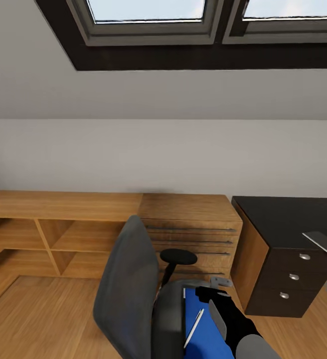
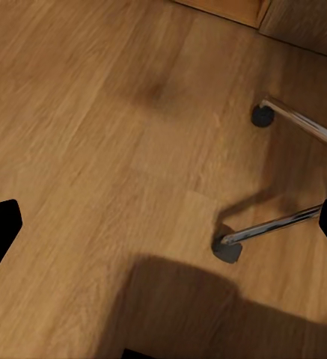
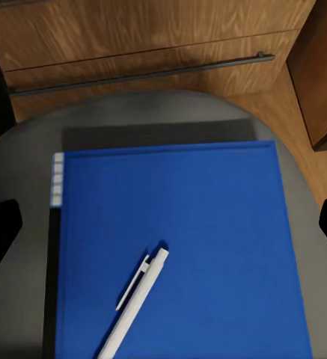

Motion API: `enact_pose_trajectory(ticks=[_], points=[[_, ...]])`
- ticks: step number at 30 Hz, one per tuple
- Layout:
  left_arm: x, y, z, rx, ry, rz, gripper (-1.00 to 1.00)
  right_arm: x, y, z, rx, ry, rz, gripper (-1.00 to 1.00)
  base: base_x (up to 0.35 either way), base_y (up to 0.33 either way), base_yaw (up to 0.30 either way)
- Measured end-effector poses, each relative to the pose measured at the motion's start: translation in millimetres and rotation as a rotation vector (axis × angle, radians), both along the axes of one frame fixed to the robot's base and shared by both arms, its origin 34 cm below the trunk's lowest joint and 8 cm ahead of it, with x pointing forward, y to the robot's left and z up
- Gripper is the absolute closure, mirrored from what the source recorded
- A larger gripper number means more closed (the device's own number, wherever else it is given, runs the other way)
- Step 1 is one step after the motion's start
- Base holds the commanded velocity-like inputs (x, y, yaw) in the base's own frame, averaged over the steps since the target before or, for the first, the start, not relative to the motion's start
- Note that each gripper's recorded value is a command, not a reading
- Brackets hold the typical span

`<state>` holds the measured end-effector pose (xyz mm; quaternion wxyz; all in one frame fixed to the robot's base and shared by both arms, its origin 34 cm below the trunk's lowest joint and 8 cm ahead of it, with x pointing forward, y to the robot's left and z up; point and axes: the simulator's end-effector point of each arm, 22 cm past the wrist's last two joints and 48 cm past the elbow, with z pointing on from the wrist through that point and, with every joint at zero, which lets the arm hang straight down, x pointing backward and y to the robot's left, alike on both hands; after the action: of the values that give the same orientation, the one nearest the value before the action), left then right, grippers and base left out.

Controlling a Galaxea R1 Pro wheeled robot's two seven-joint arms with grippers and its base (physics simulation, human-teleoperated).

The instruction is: In the bedroom, organize the workspace by keeping the computer under the desk, ensuring the monitor is on the desk, placing the keyboard on the desk next to the monitor, placing the mouse on the desk next to the keyboard, moving the folder from the swivel chair onto the desk next to the mouse, stacking the notebook on top of the folder with the pen on top of the notebook, and positioning the swivel chair next to the desk.

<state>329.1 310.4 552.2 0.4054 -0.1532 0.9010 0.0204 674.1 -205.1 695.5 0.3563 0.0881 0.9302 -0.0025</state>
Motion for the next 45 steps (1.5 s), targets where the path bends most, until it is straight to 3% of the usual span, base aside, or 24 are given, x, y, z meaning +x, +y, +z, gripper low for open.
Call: enact_pose_trajectory(ticks=[27, 45], points=[[0.1, 0.0, 0.0, 0.000, 0.000, 0.000, -1.00, -4.3, -3.9, -4.9, -0.008, 0.020, 0.001, -1.00, 0.000, 0.047, 0.000], [1.3, -1.7, 0.5, -0.001, -0.003, -0.006, -1.00, -20.2, -4.0, -18.0, 0.006, 0.110, 0.002, -1.00, 0.000, 0.003, 0.000]])
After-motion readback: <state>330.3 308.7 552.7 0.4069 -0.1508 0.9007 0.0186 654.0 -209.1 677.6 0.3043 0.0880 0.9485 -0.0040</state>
